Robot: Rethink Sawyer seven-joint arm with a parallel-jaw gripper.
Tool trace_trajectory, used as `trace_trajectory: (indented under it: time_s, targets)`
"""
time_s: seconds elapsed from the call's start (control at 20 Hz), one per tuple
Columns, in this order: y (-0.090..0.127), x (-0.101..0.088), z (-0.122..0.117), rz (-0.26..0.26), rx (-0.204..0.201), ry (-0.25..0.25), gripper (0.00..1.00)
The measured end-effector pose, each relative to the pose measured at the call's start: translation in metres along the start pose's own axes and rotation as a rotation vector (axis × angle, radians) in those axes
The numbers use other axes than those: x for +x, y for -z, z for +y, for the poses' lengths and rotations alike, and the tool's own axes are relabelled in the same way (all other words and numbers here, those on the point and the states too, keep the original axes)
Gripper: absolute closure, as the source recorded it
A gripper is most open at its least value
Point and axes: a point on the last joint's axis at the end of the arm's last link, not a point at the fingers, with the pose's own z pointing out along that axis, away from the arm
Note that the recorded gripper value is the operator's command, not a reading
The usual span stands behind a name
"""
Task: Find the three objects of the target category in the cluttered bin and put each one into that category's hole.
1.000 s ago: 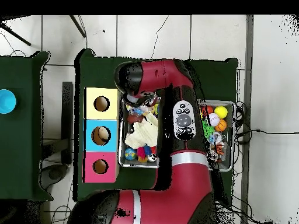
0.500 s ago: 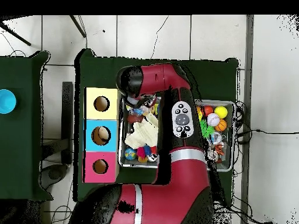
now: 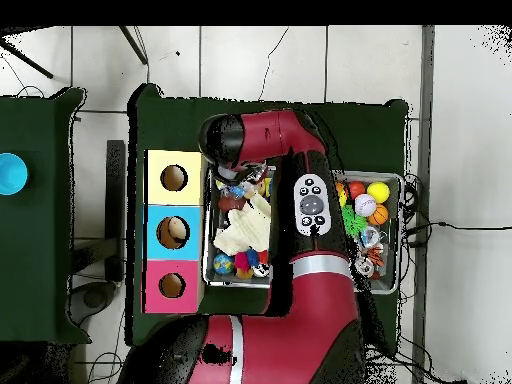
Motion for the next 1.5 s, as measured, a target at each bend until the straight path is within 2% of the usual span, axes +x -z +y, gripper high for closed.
trace_trajectory:
  time_s: [0.45, 0.95, 1.25, 1.5]
  targets:
    - [0.002, 0.000, -0.001, 0.001, 0.000, 0.001, 0.00]
    - [0.039, -0.007, -0.022, 0.057, 0.032, 0.030, 0.00]
    - [0.054, -0.016, -0.020, 0.060, 0.006, 0.041, 0.00]
    - [0.056, -0.013, -0.020, 0.066, -0.011, 0.043, 0.00]
